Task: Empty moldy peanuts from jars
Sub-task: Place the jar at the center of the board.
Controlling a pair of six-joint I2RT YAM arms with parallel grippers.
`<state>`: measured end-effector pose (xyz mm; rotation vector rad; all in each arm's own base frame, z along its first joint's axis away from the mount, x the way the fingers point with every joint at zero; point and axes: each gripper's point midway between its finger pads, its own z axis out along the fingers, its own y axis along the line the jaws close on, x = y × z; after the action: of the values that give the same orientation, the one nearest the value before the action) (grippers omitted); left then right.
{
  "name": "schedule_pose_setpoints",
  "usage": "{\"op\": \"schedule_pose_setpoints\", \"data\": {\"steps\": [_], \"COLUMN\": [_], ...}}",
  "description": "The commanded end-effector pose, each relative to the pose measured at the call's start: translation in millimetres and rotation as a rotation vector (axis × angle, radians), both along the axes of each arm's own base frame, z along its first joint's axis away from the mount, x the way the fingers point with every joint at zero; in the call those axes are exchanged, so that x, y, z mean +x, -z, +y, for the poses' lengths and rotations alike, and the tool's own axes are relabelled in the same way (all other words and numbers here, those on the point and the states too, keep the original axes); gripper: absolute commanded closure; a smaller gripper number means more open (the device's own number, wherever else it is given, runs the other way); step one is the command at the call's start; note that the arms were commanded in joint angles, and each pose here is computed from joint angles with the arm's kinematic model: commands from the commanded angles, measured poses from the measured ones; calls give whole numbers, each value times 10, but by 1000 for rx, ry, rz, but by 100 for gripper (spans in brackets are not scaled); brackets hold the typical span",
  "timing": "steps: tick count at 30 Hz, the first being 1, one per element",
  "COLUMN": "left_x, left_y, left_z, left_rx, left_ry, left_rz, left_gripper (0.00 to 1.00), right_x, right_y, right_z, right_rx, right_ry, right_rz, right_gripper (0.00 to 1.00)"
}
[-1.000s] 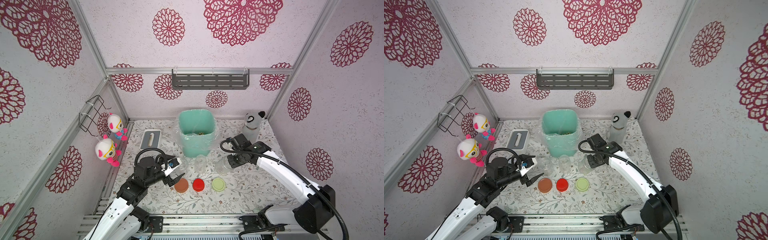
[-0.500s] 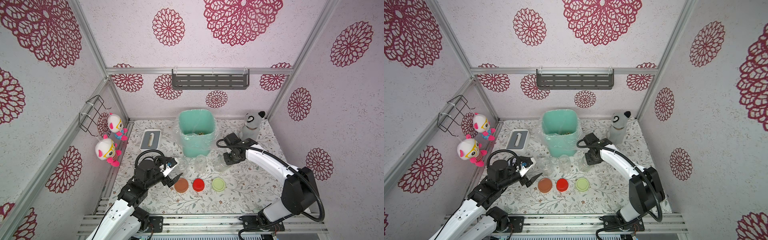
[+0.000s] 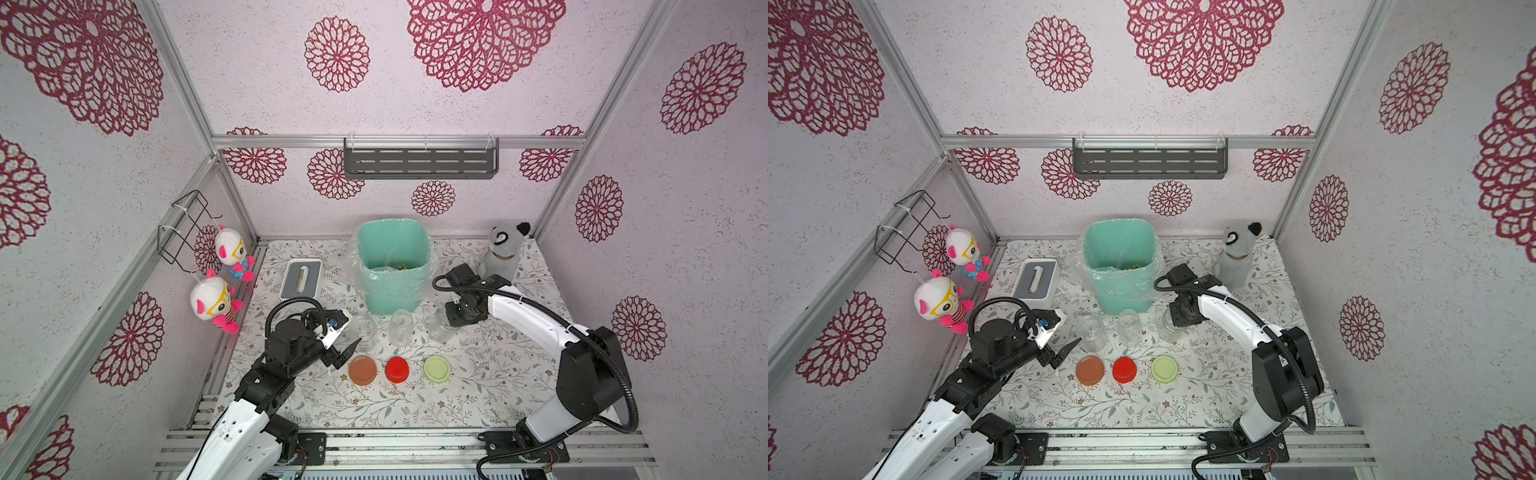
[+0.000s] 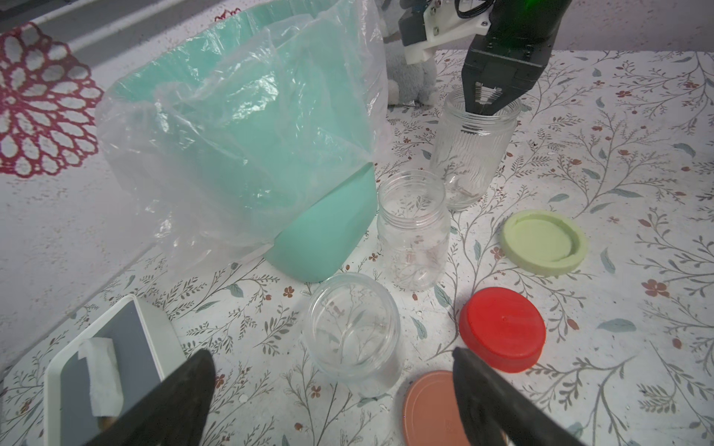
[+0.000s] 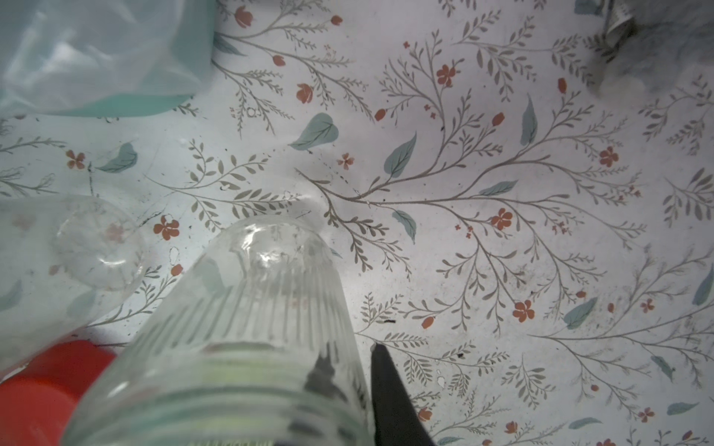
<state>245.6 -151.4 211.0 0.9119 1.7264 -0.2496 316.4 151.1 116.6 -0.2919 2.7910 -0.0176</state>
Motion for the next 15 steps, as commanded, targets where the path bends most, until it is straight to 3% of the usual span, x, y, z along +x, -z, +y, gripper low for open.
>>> {"op": "schedule_pose_setpoints", "data": {"steps": [1,10,13,15], "left_x": [65,165,220,267], "left_y": [-58,-184,-287,-382], "left_z": [47,130,227,327], "left_rx": [-32,-46,-51,-58], "left_ry": [-38,-81,-133,-186], "left_rz": [-14,-41,-60,-80], "left_gripper": [3,3,3,3], "right_x": [95,68,79,83], "right_y": [-172,-469,-686,-879], "right_z": [39,40,19,5], "right_rx": [42,100,132,171], "right_ry": [26,29,40,46], "right_rz": [-44,-123,-199,-278], "right_gripper": [73,62,50,35]}}
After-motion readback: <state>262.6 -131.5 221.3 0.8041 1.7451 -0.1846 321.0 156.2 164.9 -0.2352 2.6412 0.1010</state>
